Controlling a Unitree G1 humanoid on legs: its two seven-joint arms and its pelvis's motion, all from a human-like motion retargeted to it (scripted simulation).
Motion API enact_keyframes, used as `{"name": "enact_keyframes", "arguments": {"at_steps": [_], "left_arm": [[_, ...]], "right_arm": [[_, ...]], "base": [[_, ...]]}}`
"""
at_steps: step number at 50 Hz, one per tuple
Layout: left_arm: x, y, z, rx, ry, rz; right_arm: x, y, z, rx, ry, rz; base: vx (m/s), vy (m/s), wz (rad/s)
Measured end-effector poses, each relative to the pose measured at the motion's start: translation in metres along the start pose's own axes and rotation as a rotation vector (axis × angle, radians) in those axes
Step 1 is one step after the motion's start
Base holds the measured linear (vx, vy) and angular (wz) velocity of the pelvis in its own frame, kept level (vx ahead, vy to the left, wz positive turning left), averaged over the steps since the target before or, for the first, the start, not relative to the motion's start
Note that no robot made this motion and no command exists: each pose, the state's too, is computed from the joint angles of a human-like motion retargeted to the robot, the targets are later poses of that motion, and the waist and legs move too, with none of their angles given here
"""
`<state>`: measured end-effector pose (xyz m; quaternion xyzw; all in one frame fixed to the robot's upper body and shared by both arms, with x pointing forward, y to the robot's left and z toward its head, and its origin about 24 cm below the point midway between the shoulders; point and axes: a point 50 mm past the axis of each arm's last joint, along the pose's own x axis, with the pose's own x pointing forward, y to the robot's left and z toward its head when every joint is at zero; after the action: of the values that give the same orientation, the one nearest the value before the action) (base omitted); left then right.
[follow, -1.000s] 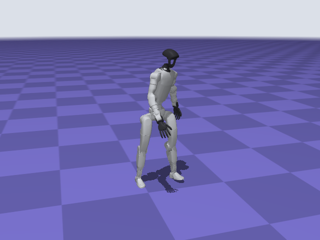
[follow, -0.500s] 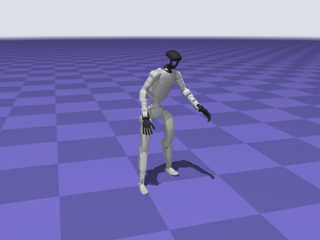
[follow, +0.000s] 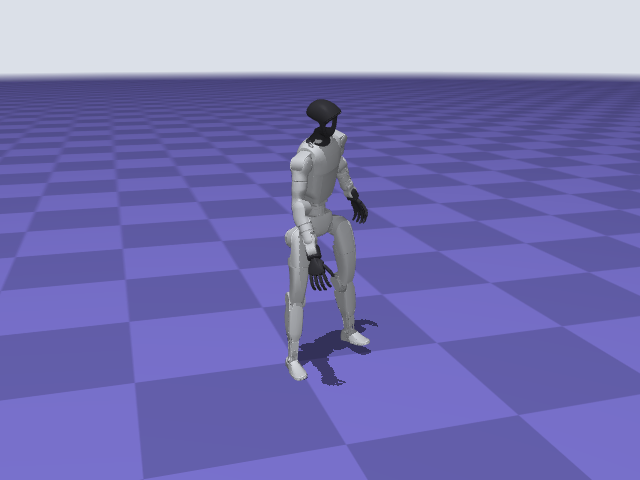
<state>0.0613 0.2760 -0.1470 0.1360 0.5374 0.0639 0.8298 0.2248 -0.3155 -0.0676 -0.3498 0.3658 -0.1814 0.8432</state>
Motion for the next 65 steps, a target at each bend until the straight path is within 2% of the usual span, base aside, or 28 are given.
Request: {"name": "enact_keyframes", "arguments": {"at_steps": [5,10,15,22,28,32,35,42,47,50,55,61,65], "left_arm": [[-0.017,0.021,-0.049,-0.062,0.162,0.008],[-0.029,0.041,-0.062,-0.02,0.18,-0.048],[-0.033,0.066,-0.046,0.073,0.113,-0.065],[-0.014,0.091,0.001,-0.014,0.003,0.173],[0.006,0.099,0.068,-0.254,-0.013,0.398],[0.014,0.085,0.134,-0.306,-0.109,0.388],[0.012,0.062,0.201,-0.23,-0.295,0.311],[-0.058,0.004,0.354,0.002,-0.942,0.12],[-0.12,-0.029,0.39,-0.033,-1.287,-0.056],[-0.127,-0.035,0.374,-0.059,-1.348,-0.121],[-0.076,-0.029,0.284,-0.096,-1.12,-0.076],[-0.002,-0.017,0.093,-0.101,-0.393,0.0],[-0.01,-0.003,-0.039,-0.054,0.142,-0.01]], "right_arm": [[0.004,-0.003,0.018,-0.034,-0.062,0.04],[0.004,0.0,0.036,-0.052,-0.139,0.092],[-0.005,0.02,0.045,0.005,-0.196,0.168],[-0.036,0.066,0.033,0.018,-0.274,0.272],[-0.059,0.092,0.01,-0.09,-0.289,0.342],[-0.062,0.095,-0.006,-0.153,-0.252,0.368],[-0.057,0.088,-0.012,-0.165,-0.214,0.364],[-0.04,0.062,-0.019,-0.121,-0.117,0.305],[-0.032,0.046,-0.025,-0.123,-0.065,0.286],[-0.025,0.032,-0.026,-0.158,-0.053,0.264],[-0.01,0.005,-0.022,-0.217,-0.04,0.139],[0.005,-0.018,-0.012,-0.171,0.035,-0.018],[0.01,-0.022,0.001,-0.099,0.042,-0.022]], "base": [[0.16,-0.08,-0.07],[0.18,-0.05,-0.23],[0.24,0.03,-0.3],[0.3,0.15,0.01],[0.27,0.07,0.31],[0.21,-0.01,0.2],[0.17,-0.04,0.14],[0.19,-0.1,0.21],[0.22,-0.21,0.47],[0.24,-0.23,0.56],[0.25,-0.29,0.38],[0.25,-0.28,-0.06],[0.26,-0.25,-0.33]]}}
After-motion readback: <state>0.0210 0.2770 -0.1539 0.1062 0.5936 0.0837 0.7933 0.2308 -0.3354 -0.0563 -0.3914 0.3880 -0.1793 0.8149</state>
